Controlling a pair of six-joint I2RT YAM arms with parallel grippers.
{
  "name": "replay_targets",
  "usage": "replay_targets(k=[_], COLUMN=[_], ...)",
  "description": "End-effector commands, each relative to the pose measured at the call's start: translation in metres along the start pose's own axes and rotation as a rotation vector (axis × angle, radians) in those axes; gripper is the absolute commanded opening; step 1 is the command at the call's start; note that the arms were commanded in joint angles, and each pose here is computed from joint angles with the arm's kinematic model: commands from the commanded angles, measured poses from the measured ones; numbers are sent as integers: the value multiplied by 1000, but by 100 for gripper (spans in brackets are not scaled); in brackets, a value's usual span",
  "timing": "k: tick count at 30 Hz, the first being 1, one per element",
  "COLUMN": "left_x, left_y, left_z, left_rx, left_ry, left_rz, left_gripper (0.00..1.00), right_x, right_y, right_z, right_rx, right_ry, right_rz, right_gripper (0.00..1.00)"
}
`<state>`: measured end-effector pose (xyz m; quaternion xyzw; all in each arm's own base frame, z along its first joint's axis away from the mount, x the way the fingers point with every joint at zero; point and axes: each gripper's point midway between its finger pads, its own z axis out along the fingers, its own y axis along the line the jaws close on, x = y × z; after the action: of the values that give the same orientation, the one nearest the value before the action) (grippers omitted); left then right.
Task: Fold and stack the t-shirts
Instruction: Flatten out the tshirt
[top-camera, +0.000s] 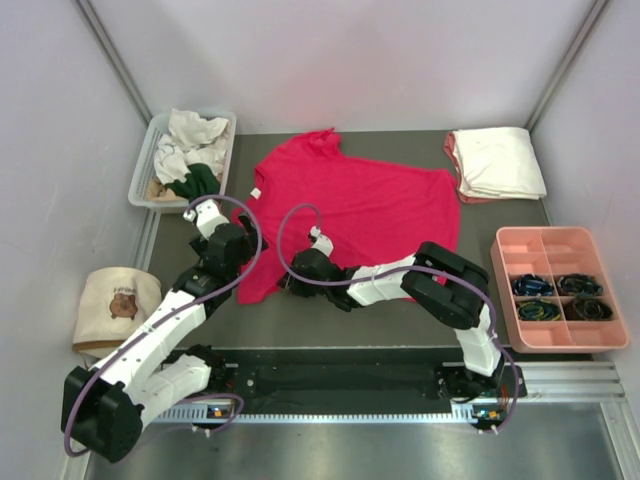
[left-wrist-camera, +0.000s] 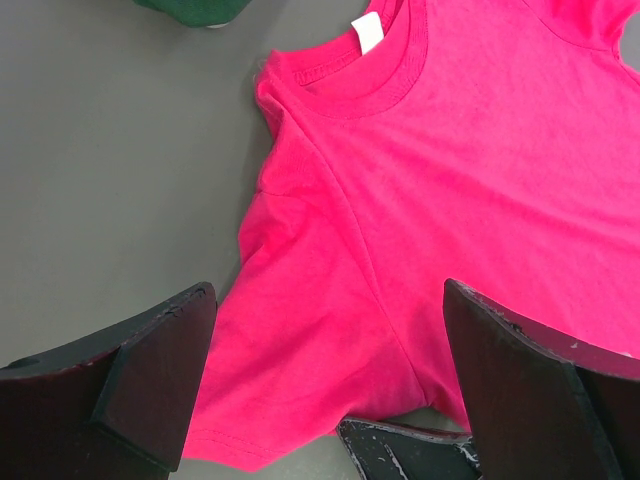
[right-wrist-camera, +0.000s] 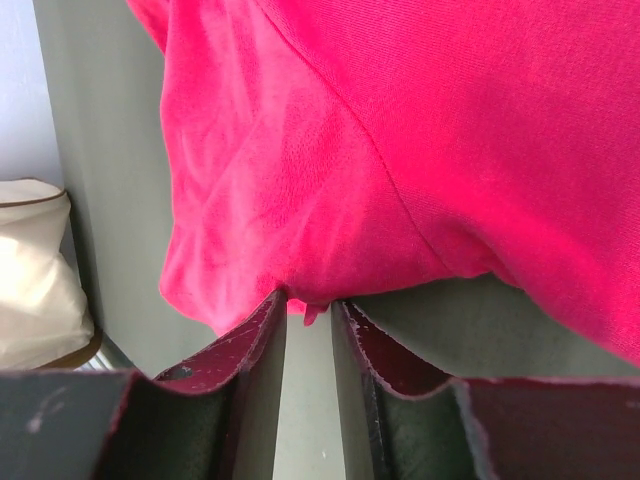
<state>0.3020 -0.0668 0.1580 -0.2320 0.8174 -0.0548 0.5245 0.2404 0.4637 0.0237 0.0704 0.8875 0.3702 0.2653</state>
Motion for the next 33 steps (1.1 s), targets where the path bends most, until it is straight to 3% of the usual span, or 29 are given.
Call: replay_targets(k=[1, 20, 28, 33], left_x=[-5, 0, 0, 1], left_y=[-5, -3, -2, -3], left_z=[3, 2, 2, 3], left_rx=[14, 18, 17, 15], left_ry=[-24, -16, -17, -13], left_rz=[-25, -36, -36, -35], left_gripper=[99, 99, 99, 99], right_x=[40, 43, 44, 46], right_y=[-106, -114, -114, -115], right_z=[-10, -16, -14, -15], right_rx=[319, 329, 329, 330], right_ry=[135, 135, 141, 144], right_rz=[-96, -83, -81, -85], right_gripper=[27, 25, 4, 0])
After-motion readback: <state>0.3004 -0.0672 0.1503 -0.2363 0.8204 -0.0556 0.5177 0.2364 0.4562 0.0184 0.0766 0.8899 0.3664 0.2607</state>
